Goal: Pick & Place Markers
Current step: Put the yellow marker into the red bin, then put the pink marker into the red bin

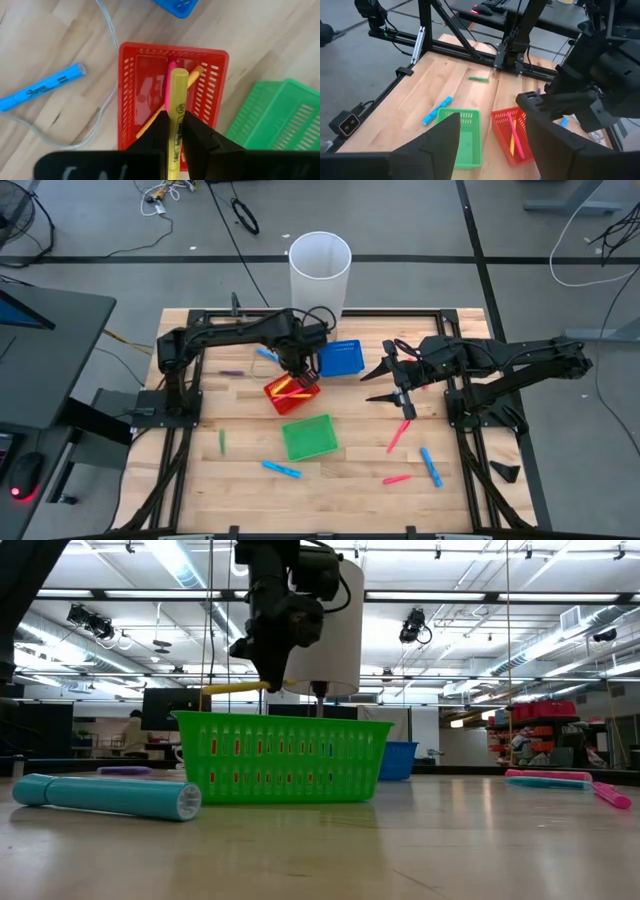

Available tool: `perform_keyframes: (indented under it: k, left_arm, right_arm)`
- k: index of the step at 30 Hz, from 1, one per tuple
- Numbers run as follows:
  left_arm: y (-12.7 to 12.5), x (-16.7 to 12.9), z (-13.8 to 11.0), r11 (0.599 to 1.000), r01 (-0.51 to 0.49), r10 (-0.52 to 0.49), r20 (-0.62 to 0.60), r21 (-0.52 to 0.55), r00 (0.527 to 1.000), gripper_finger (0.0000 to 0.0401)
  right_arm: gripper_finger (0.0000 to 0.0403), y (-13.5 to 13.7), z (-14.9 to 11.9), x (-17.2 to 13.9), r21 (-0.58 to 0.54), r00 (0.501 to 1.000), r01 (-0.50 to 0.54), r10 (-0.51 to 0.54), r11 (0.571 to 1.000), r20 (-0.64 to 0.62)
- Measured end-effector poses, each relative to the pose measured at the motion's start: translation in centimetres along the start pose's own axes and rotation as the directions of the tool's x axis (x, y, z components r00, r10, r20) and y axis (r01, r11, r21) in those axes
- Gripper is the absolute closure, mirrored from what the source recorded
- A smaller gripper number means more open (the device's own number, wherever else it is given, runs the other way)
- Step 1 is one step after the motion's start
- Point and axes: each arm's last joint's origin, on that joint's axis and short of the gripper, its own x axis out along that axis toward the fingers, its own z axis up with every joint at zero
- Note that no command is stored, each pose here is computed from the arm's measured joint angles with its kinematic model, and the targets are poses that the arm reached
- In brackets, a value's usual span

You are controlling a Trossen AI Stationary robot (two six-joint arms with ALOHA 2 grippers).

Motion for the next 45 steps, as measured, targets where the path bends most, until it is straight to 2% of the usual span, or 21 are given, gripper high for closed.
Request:
perform_keyframes:
  k: [7, 13, 16, 25, 27, 31, 36, 40, 45]
  left_arm:
    - [-1.0, 0.1, -0.5, 0.999, -0.042, 0.042, 0.016, 0.031, 0.999, 0.037]
    - [-2.1, 1.9, -1.6, 0.99, -0.124, 0.122, 0.038, 0.069, 0.992, 0.037]
    - [-2.4, 2.7, -1.7, 0.984, -0.16, 0.152, 0.092, 0.077, 0.984, 0.037]
    - [-2.4, 3.6, -1.6, 0.983, -0.167, 0.159, 0.101, 0.072, 0.982, 0.0369]
    - [-2.3, 3.6, -1.6, 0.984, -0.166, 0.159, 0.097, 0.07, 0.982, 0.0355]
    - [-2.3, 3.6, -1.6, 0.987, -0.149, 0.143, 0.088, 0.067, 0.986, 0.0292]
    - [-2.4, 3.6, -1.6, 0.987, -0.148, 0.142, 0.088, 0.069, 0.986, 0.0229]
    - [-2.5, 3.6, -1.7, 0.991, -0.113, 0.108, 0.068, 0.072, 0.992, 0.0203]
    - [-2.6, 3.6, -1.7, 0.994, -0.076, 0.072, 0.053, 0.076, 0.996, 0.0198]
  right_arm:
    - [0.0175, 0.0, 0.0, 0.0, -0.001, 1.0, -0.001, 0.001, 1.0, -0.003]
    - [0.0175, 0.0, 0.0, 0.0, -0.016, 1.0, 0.0, 0.0, 1.0, -0.001]
    - [0.0175, 0.0, 0.0, 0.0, -0.028, 1.0, 0.0, 0.0, 1.0, 0.001]
    - [0.0175, -0.1, 0.3, 0.0, 0.011, 0.999, 0.006, -0.007, 1.0, 0.035]
    - [0.0175, 0.0, 0.3, 0.0, 0.023, 0.999, 0.003, -0.003, 1.0, 0.035]
    - [0.0175, 0.1, 0.4, 0.0, 0.021, 0.998, -0.043, 0.042, 0.999, 0.043]
    - [0.0175, 0.1, 0.4, 0.0, 0.021, 0.998, -0.047, 0.046, 0.999, 0.044]
    - [0.0175, 0.1, 0.4, 0.0, 0.021, 0.998, -0.047, 0.046, 0.999, 0.044]
    - [0.0175, 0.1, 0.4, 0.0, 0.019, 0.998, -0.045, 0.044, 0.999, 0.044]
